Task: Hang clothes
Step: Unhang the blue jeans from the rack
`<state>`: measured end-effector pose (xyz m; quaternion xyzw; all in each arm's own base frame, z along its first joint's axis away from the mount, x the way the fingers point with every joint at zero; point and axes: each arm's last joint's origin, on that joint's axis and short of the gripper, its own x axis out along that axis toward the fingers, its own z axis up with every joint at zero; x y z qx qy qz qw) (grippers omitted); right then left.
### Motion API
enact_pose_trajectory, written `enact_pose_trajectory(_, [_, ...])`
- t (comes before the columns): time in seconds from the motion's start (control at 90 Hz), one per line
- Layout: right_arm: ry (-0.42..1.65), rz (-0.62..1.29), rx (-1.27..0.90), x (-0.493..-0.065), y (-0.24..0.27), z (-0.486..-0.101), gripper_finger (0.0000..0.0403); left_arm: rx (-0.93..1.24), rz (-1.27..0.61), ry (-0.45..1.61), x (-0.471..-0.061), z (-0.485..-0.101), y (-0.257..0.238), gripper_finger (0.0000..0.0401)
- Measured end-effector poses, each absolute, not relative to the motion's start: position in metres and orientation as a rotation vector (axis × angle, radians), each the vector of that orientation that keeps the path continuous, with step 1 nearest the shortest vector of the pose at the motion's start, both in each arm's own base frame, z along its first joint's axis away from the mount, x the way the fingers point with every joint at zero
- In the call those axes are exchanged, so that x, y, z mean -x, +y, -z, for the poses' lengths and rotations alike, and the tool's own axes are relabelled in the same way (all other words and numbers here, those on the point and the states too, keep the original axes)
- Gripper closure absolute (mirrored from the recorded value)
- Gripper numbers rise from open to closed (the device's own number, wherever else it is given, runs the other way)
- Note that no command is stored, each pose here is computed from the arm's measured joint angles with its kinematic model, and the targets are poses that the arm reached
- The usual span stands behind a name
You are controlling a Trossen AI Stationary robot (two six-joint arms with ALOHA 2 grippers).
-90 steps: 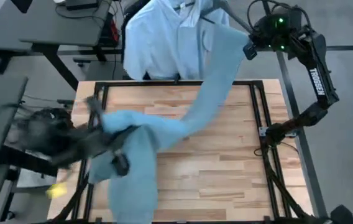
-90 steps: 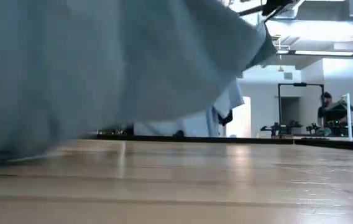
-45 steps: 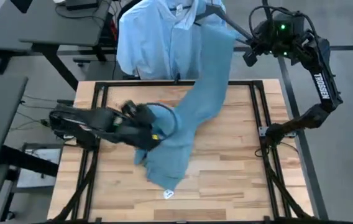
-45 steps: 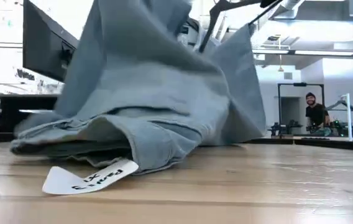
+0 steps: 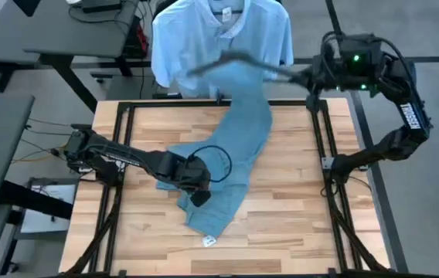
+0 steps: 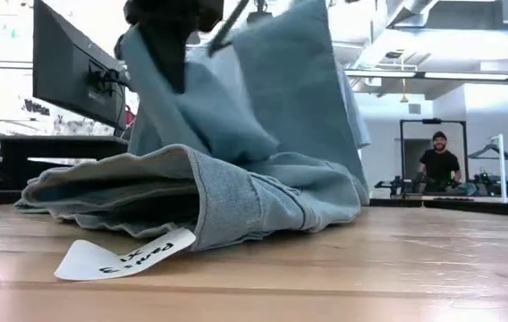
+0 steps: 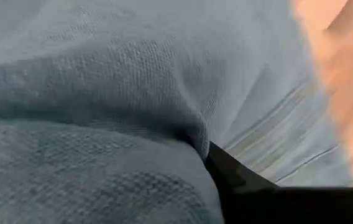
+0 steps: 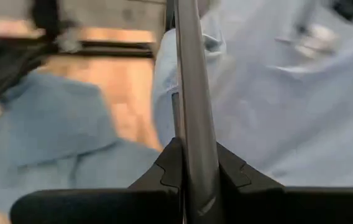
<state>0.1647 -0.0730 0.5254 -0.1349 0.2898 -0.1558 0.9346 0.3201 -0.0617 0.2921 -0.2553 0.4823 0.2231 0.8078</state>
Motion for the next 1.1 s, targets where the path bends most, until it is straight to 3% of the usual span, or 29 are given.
enact_pose_trajectory(0.178, [0.64, 0.304, 0.35, -0.19, -0.065, -0.518, 0.0379, 0.599, -0.455, 0.852, -0.335, -0.321, -0.044, 0.0377])
enact_pose_trajectory(0.333, [0.745, 0.636, 0.434, -0.19, -0.076, -0.517, 0.0378, 0.584, -0.452, 0.773, -0.337, -0.345, -0.033, 0.0334])
enact_pose_trajectory(0.6, [0.896, 0.739, 0.144, -0.159, -0.076, -0.497, 0.0378, 0.417, -0.563, 0.759, -0.333, -0.35, -0.028, 0.0311])
enact_pose_trajectory(0.689, [0.933, 0.746, 0.07, -0.151, -0.066, -0.482, 0.0379, 0.358, -0.507, 0.809, -0.333, -0.348, -0.029, 0.0311])
enact_pose_trajectory(0.856, [0.993, 0.651, -0.027, -0.145, -0.032, -0.437, 0.0379, 0.293, -0.174, 0.893, -0.333, -0.352, -0.031, 0.0311])
enact_pose_trajectory(1.1, [1.083, 0.692, -0.137, -0.148, 0.009, -0.367, 0.0378, 0.198, -0.146, 0.89, -0.329, -0.357, -0.016, 0.031])
